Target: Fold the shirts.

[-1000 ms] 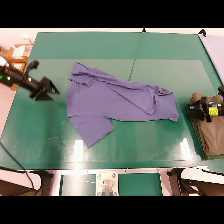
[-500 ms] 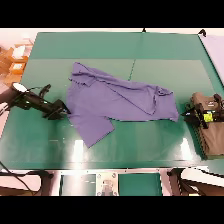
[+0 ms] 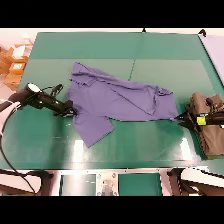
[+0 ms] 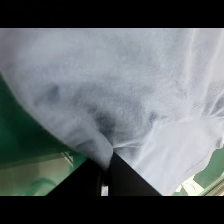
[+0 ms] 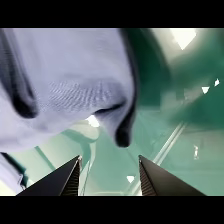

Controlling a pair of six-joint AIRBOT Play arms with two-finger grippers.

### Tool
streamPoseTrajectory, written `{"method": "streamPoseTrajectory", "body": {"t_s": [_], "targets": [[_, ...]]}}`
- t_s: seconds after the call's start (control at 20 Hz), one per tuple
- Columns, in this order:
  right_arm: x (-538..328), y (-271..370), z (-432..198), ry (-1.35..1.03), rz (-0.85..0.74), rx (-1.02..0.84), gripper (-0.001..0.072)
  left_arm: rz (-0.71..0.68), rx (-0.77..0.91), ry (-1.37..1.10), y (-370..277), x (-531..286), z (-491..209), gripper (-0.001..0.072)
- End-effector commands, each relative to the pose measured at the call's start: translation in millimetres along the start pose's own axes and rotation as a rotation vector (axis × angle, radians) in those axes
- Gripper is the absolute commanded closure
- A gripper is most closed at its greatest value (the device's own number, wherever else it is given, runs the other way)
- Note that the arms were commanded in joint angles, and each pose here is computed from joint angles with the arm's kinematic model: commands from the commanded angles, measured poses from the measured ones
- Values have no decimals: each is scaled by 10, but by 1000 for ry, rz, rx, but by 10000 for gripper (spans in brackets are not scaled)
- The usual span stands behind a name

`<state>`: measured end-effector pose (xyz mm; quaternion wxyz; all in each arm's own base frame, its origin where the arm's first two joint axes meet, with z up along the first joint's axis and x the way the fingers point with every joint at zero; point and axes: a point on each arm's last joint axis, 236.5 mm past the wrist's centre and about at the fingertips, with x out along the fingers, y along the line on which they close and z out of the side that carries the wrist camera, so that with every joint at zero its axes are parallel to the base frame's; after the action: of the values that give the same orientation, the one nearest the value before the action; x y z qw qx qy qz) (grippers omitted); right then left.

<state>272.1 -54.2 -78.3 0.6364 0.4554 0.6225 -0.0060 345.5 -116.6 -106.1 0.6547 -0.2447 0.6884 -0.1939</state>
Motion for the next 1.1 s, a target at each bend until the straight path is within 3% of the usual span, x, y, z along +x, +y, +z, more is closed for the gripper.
{"method": "streamPoseTrajectory", "body": {"t_s": [0.0, 0.1, 0.25, 0.5, 0.75, 0.9, 1.05], "targets": [[116, -122, 80, -41, -23, 28, 280, -4, 26, 20, -37, -12, -31, 675], [111, -154, 259, -114, -33, 34, 282, -2, 36, 22, -31, -12, -35, 675], [145, -90, 354, -146, -6, 47, 366, -2, 47, 20, -31, -11, -30, 675], [214, 269, 319, -120, 111, 7, 697, -5, 56, 24, -47, -25, -37, 675], [-694, 1539, 291, -123, 442, -227, 697, -34, 278, -101, -819, -959, 260, 676], [-1853, 2583, 173, -351, 612, -504, 697, -5, 511, -438, -1797, -2289, 457, 675], [-3008, 3408, -363, -617, 741, -772, 697, 25, 776, -880, -2890, -3817, 70, 675]]}}
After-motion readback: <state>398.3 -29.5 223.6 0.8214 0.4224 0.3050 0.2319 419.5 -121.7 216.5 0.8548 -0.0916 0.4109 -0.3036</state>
